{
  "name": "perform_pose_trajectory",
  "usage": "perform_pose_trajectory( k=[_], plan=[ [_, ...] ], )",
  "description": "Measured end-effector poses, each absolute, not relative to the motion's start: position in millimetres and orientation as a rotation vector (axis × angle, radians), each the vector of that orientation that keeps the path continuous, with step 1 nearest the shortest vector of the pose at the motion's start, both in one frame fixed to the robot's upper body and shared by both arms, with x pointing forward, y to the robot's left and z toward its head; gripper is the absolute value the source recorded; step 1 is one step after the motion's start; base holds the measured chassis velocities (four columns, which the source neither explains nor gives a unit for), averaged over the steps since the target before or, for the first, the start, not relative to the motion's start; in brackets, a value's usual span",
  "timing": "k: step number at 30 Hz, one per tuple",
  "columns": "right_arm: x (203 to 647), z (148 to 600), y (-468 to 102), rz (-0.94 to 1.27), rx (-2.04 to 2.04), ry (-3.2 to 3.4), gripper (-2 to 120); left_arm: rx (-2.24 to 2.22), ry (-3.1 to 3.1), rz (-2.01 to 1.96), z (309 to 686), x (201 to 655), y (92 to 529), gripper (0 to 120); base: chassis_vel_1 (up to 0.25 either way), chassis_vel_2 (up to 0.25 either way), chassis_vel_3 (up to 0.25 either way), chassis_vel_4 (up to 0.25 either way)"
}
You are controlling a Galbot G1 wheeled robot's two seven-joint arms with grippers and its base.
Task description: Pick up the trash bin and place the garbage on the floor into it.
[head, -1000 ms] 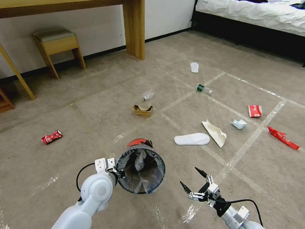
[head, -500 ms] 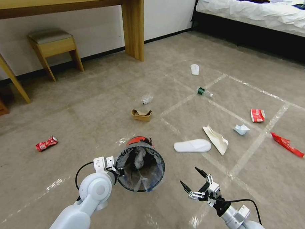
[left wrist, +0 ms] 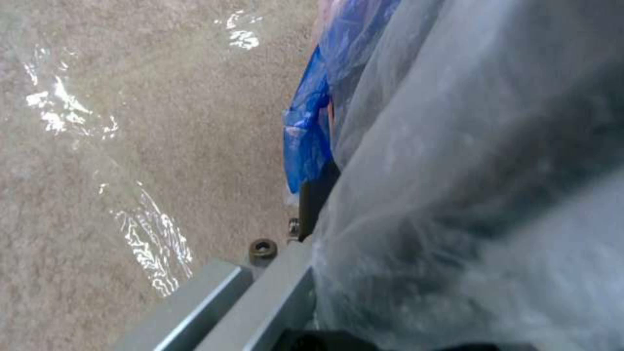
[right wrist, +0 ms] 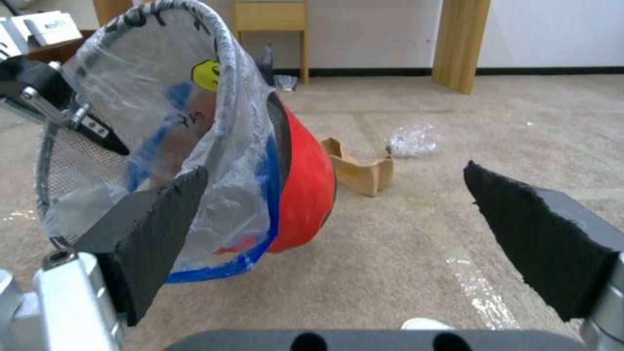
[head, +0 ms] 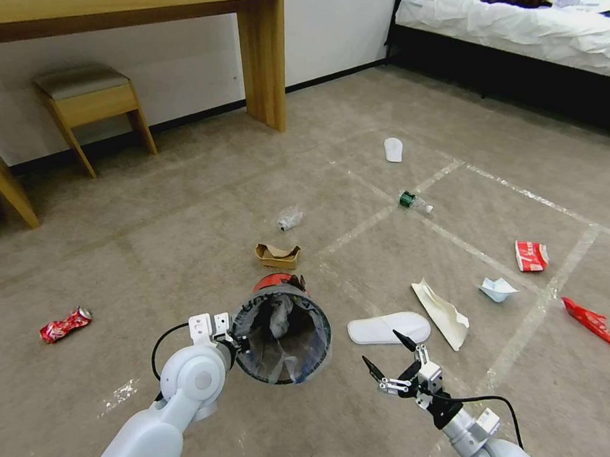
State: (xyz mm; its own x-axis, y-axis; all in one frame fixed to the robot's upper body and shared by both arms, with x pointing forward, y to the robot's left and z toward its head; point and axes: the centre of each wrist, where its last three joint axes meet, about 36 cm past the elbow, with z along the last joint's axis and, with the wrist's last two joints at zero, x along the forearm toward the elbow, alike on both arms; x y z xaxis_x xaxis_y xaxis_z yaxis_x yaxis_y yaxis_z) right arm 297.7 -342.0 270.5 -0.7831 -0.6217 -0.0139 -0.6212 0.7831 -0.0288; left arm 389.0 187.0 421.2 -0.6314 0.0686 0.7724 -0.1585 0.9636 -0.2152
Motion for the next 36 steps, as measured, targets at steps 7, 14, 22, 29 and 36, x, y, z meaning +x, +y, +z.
perform_pose_trajectory(
  k=[7,14,22,29,36],
  plan=[
    [298.9,268.9,-342.7,-0.028,-1.025,2.944,100,0.067,-2.23,0.33,420.6,390.7,187.9,0,0.02,-0.031,-0.032,0.016],
    [300.8,270.6,-345.1,-0.023,-1.05,2.956,100,0.068,-2.23,0.332,420.8,391.0,188.1,0,0.0,0.0,0.0,0.0],
    [301.6,271.3,-351.2,-0.009,-1.122,2.942,100,0.073,-2.227,0.331,419.3,389.5,189.1,0,0.0,0.0,0.0,0.0],
    [300.0,270.1,-349.9,0.004,-1.12,2.937,100,0.071,-2.232,0.33,420.8,390.4,188.9,0,-0.137,0.012,0.123,-0.013],
    [296.7,268.7,-350.0,-0.004,-1.095,2.948,100,0.071,-2.232,0.327,420.9,389.3,189.1,0,-0.352,0.013,0.356,-0.03]
  ],
)
